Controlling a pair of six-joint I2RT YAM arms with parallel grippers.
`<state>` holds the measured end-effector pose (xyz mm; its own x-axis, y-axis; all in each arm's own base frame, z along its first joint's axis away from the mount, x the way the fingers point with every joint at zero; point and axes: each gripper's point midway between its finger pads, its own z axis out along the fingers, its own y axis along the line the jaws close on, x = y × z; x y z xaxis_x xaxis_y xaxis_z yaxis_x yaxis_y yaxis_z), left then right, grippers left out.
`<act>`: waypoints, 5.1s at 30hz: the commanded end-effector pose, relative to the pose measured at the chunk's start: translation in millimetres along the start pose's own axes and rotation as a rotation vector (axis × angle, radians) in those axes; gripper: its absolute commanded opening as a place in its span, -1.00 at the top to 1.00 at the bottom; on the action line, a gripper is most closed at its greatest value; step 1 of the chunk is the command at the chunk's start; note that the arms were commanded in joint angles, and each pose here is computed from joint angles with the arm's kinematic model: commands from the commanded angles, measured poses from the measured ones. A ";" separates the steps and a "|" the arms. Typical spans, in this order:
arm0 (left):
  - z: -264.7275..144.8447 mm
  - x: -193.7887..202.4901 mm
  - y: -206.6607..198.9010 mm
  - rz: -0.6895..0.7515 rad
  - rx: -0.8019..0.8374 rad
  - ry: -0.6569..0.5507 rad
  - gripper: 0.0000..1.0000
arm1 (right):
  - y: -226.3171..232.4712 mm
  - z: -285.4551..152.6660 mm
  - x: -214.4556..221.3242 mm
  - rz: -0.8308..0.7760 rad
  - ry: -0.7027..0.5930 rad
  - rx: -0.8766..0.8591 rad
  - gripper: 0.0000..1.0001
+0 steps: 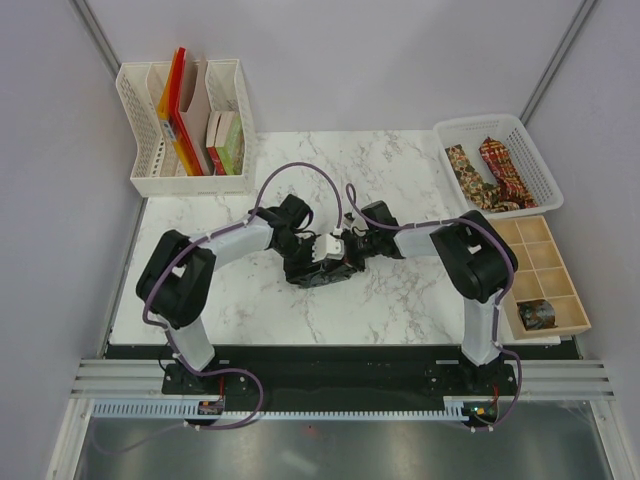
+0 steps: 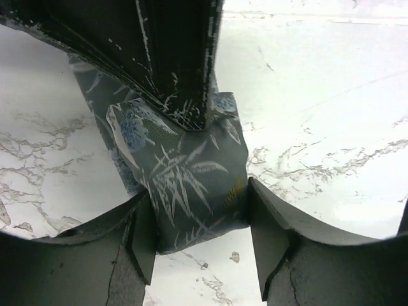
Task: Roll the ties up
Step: Roll the tie at the center of the board.
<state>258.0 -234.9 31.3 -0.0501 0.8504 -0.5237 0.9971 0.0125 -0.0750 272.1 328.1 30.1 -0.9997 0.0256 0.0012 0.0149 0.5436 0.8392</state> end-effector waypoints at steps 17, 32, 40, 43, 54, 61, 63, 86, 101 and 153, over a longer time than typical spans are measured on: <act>-11.4 -17.5 -4.5 0.112 -0.037 -0.133 -0.50 | -102.5 10.3 -6.2 0.094 -0.011 0.341 1.00; 23.8 -0.4 35.5 0.027 -0.109 -0.035 -0.48 | -85.5 10.0 4.7 0.105 -0.010 0.295 1.00; 25.7 6.2 -3.1 0.085 0.110 -0.014 0.03 | -41.1 1.4 2.3 0.058 -0.043 0.178 1.00; 24.9 14.0 -15.4 0.107 0.151 0.003 0.06 | -17.1 -6.0 -2.9 0.018 -0.067 0.117 1.00; 25.0 18.8 -21.9 0.117 0.171 0.005 0.08 | -20.4 -7.4 -19.6 0.018 -0.097 0.131 1.00; 13.3 11.0 -23.1 0.105 0.147 -0.025 -0.30 | -81.3 4.8 -1.2 0.097 -0.042 0.271 1.00; 4.5 4.3 -23.2 0.104 0.130 -0.055 -0.43 | -92.1 7.0 1.5 0.109 -0.027 0.299 1.00; -9.8 -15.2 7.3 0.155 -0.093 -0.202 -0.66 | -106.0 9.3 3.7 0.120 -0.003 0.341 1.00; 5.2 -51.0 10.2 0.077 -0.079 -0.174 -0.20 | -94.1 16.2 8.6 0.102 0.016 0.321 1.00; 43.1 -6.7 -15.5 -0.077 0.089 0.066 -0.01 | -35.1 -12.3 -5.9 0.025 -0.002 0.072 0.96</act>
<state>268.3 -281.3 25.3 -0.0921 0.8295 -0.5508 0.9939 0.0428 -0.1018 281.8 307.5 49.2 -0.9983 0.0524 0.0262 0.0481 0.4764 0.8779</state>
